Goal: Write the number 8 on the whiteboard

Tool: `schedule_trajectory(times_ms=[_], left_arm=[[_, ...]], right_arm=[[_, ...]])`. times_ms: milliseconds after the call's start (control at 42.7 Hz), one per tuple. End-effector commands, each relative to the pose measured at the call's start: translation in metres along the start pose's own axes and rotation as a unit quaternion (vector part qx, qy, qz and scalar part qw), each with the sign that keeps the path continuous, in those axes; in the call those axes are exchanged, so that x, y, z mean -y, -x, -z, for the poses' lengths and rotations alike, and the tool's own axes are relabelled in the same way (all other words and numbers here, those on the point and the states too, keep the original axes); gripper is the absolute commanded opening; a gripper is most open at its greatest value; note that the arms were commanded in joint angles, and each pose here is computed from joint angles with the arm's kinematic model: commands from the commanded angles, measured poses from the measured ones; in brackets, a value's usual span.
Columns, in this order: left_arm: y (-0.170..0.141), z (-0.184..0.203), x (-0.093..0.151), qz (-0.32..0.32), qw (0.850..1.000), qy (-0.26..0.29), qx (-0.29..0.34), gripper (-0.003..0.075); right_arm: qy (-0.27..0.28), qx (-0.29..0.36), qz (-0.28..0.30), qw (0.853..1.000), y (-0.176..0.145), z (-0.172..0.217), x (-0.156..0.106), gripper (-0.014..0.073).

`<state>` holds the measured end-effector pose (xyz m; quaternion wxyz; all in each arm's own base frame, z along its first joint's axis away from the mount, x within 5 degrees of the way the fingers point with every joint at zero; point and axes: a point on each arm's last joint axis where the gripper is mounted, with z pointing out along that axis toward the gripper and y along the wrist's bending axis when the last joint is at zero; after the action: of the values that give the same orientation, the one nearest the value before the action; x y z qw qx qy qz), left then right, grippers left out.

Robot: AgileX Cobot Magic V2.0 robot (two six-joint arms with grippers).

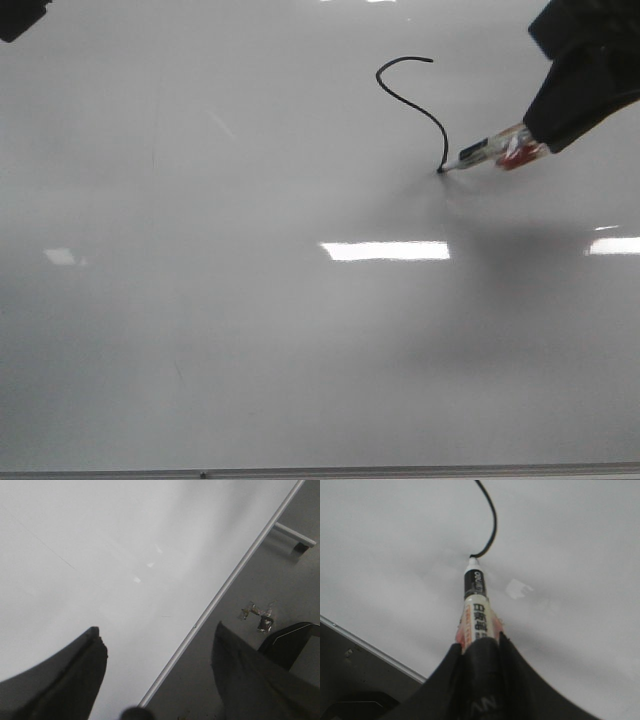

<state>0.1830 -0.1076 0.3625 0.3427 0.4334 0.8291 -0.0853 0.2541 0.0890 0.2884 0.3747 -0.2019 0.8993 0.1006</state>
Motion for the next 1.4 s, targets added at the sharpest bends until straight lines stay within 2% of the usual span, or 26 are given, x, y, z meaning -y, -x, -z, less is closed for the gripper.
schedule_trajectory(times_ms=[0, 211, 398, 632, 1007, 1077, 1171, 1381], left_arm=[[0.01, 0.012, -0.001, 0.01, 0.999, 0.014, 0.048, 0.0449], [0.01, 0.012, -0.001, 0.01, 0.999, 0.014, 0.048, 0.0449], [0.01, 0.012, -0.001, 0.01, 0.999, 0.014, 0.048, 0.0449], [0.01, 0.012, -0.001, 0.01, 0.999, 0.014, 0.048, 0.0449], [0.01, 0.012, -0.001, 0.009, 0.999, 0.013, 0.047, 0.0449], [0.011, 0.012, 0.0, 0.012, 0.999, 0.007, 0.051, 0.045], [0.014, 0.012, 0.005, -0.022, 0.997, -0.021, 0.067, 0.045], [0.026, 0.007, 0.018, -0.067, 0.986, -0.088, 0.122, 0.0481]], right_arm=[[-0.005, 0.077, 0.009, 0.997, 0.021, 0.005, -0.008, -0.0067], [-0.018, 0.117, 0.006, 0.993, 0.048, 0.013, 0.0, -0.0067], [-0.035, 0.123, -0.008, 0.992, 0.061, 0.027, 0.016, -0.0067], [-0.04, 0.152, -0.003, 0.988, 0.077, 0.041, 0.017, -0.0067], [-0.046, 0.157, 0.019, 0.986, 0.08, 0.056, 0.014, -0.0067], [-0.035, 0.159, 0.039, 0.986, 0.079, 0.067, 0.005, -0.0067], [-0.017, 0.158, 0.08, 0.984, 0.074, 0.089, -0.01, -0.0067], [0.049, 0.086, 0.196, 0.976, 0.047, 0.117, -0.041, -0.0067]])
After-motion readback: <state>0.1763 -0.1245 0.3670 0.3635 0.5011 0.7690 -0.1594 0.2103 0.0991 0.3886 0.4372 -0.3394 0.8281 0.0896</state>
